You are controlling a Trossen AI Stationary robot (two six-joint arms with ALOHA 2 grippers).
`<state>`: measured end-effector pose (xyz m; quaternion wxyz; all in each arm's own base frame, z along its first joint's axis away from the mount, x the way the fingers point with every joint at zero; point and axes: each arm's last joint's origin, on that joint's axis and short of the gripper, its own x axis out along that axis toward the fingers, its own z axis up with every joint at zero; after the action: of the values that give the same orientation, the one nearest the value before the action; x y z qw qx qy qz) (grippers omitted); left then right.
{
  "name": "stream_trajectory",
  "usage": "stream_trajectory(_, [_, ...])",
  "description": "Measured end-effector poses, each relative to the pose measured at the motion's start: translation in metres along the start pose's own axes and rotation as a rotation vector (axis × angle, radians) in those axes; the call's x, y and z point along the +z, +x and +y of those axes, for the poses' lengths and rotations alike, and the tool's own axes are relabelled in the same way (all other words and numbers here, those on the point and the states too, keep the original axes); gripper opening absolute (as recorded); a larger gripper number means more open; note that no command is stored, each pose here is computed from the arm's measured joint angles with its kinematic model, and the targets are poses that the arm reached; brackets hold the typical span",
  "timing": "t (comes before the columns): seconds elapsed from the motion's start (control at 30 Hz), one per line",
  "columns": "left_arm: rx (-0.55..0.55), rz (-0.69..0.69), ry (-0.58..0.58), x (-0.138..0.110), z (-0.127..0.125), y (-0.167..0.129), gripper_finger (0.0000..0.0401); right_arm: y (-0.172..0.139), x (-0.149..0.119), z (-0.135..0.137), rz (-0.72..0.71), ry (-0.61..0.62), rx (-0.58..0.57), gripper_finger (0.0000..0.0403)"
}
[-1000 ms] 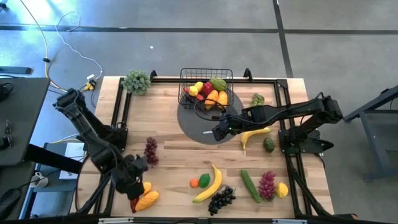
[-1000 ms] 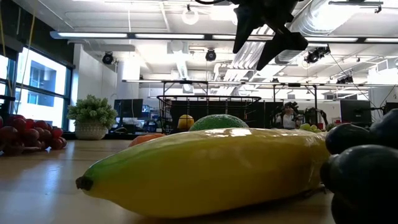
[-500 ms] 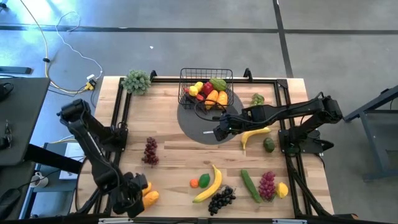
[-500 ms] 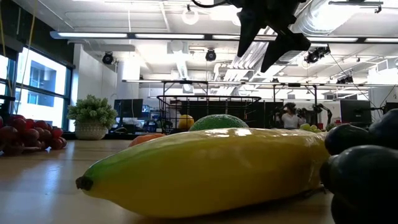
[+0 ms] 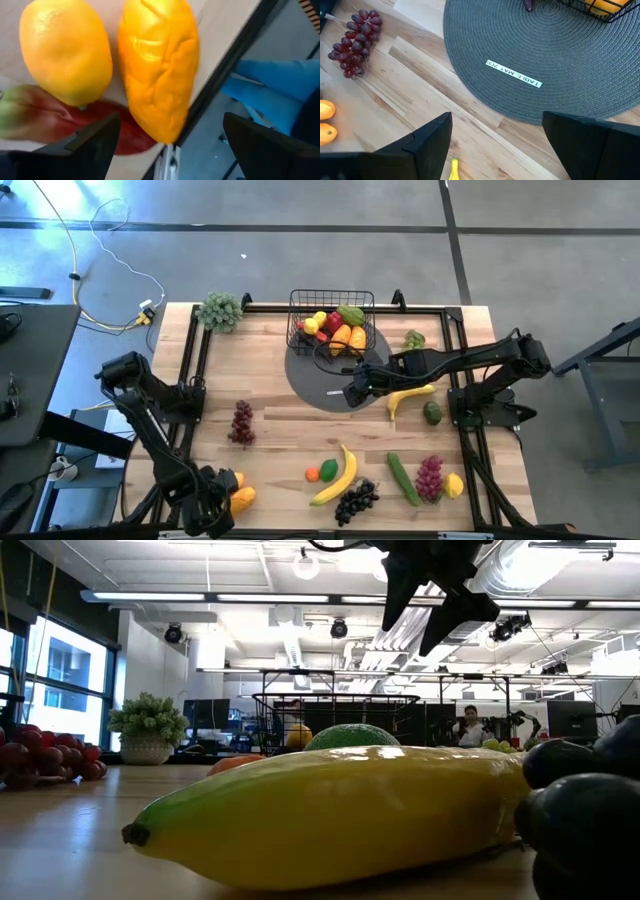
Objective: Build produce basket
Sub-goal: Put the mango into the wire basket
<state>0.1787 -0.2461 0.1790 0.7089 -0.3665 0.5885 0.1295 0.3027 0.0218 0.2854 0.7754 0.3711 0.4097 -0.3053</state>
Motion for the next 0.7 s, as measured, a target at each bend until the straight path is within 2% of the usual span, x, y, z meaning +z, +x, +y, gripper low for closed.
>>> stream_trajectory(0.43, [0.054,-0.014,-0.007,-0.001,0.001,0.025,0.0337,0.000,0.000,0.000,0.000,0.001,0.003,0.0291])
stream_trajectory(0.57, [0.075,-0.016,-0.004,-0.001,0.002,0.030,0.0314,0.000,0.000,0.000,0.004,0.009,0.005,0.0291])
stream_trajectory(0.7, [0.085,-0.017,0.011,-0.002,0.003,0.035,0.0270,0.000,0.000,0.000,0.005,0.024,0.005,0.0291])
